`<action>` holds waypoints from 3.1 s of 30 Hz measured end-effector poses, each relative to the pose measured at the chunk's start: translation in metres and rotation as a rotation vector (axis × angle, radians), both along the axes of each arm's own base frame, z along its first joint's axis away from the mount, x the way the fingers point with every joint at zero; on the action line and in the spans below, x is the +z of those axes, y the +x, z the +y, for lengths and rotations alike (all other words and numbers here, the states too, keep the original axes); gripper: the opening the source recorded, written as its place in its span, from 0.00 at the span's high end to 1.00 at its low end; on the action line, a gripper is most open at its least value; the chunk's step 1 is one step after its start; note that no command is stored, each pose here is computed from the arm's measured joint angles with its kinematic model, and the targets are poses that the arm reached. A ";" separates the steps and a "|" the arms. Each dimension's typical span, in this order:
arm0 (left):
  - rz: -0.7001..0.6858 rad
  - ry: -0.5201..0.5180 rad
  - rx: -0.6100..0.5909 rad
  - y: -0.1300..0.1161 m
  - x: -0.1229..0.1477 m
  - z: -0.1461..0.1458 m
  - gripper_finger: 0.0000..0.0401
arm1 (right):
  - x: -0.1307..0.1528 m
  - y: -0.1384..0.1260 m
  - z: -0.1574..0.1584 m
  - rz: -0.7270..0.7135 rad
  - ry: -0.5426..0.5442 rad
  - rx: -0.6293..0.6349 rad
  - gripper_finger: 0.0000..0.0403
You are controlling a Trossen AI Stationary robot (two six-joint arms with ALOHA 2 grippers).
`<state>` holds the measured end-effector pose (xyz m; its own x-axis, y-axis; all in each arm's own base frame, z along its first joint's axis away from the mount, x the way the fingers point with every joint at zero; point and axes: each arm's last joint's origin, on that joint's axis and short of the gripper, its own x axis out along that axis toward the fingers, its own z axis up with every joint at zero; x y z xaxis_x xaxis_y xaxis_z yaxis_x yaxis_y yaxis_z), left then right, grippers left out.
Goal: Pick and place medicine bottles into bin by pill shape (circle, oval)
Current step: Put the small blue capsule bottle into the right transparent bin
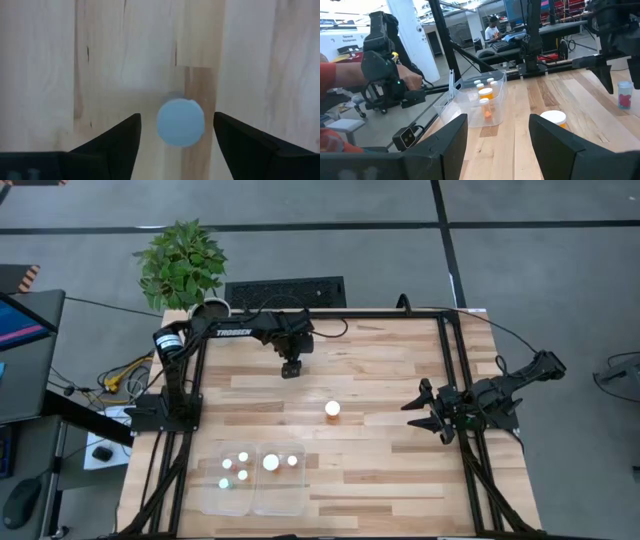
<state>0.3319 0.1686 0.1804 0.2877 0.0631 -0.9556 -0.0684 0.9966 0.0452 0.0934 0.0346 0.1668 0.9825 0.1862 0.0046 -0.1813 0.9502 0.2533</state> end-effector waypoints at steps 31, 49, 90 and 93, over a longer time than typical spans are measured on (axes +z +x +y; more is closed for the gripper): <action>-0.003 0.023 0.032 0.003 0.000 0.002 0.64 | 0.000 0.000 0.000 0.001 0.000 0.000 0.44; -0.054 0.040 0.035 0.007 0.025 -0.025 0.71 | 0.000 0.000 0.000 0.001 0.000 0.001 0.44; -0.163 -0.123 0.048 -0.070 0.074 -0.374 0.71 | 0.000 0.000 0.000 0.001 0.001 0.000 0.44; -0.092 -0.115 0.039 -0.064 0.056 -0.378 0.71 | 0.000 0.000 0.000 0.001 0.001 0.000 0.44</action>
<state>0.2681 -0.2098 0.2363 0.3739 -0.0323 -0.9269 -0.1057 0.9914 -0.0772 0.0934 0.0347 0.1667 0.9825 0.1863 0.0039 -0.1812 0.9500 0.2543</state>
